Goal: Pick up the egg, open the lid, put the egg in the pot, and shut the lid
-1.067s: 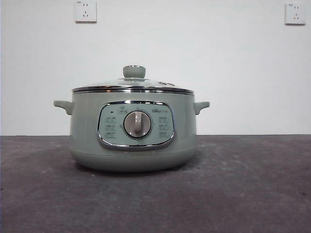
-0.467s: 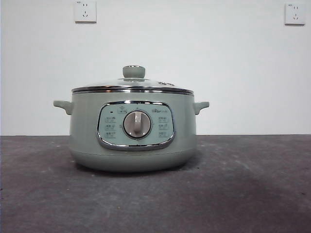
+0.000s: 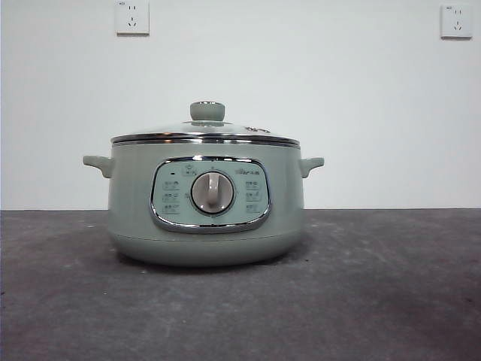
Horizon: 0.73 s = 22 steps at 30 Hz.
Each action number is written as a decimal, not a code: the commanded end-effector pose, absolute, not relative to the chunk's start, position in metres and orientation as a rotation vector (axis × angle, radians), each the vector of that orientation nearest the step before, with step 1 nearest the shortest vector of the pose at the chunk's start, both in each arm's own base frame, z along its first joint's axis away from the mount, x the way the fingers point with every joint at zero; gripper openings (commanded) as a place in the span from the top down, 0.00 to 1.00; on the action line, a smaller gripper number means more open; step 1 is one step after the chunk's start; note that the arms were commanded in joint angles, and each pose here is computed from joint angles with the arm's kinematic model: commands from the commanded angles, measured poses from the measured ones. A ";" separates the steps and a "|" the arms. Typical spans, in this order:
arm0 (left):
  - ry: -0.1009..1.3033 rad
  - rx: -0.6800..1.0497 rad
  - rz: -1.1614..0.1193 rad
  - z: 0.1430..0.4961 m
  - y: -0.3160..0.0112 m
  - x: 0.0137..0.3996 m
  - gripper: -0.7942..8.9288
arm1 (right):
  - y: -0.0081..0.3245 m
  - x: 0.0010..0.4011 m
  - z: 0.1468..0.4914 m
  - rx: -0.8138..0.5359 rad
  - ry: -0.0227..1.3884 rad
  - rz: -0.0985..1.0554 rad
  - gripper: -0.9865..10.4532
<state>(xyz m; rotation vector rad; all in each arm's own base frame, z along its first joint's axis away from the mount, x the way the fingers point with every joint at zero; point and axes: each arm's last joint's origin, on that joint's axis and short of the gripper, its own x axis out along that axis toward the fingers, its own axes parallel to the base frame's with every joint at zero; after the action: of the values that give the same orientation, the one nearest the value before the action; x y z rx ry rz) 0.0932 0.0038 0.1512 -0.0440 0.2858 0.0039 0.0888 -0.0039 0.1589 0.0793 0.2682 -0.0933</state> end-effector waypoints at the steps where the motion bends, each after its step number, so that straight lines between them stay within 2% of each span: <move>1: 0.287 -0.049 0.008 0.149 0.004 0.094 0.92 | -0.004 0.090 0.153 0.071 0.276 -0.086 0.91; 22: 0.289 -0.049 0.008 0.149 0.004 0.094 0.92 | -0.004 0.090 0.153 0.079 0.273 -0.079 0.91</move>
<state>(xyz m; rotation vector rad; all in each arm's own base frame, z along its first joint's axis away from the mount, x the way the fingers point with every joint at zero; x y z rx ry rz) 0.0933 0.0038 0.1511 -0.0441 0.2877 0.0039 0.0899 -0.0036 0.1549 0.0772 0.2727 -0.0804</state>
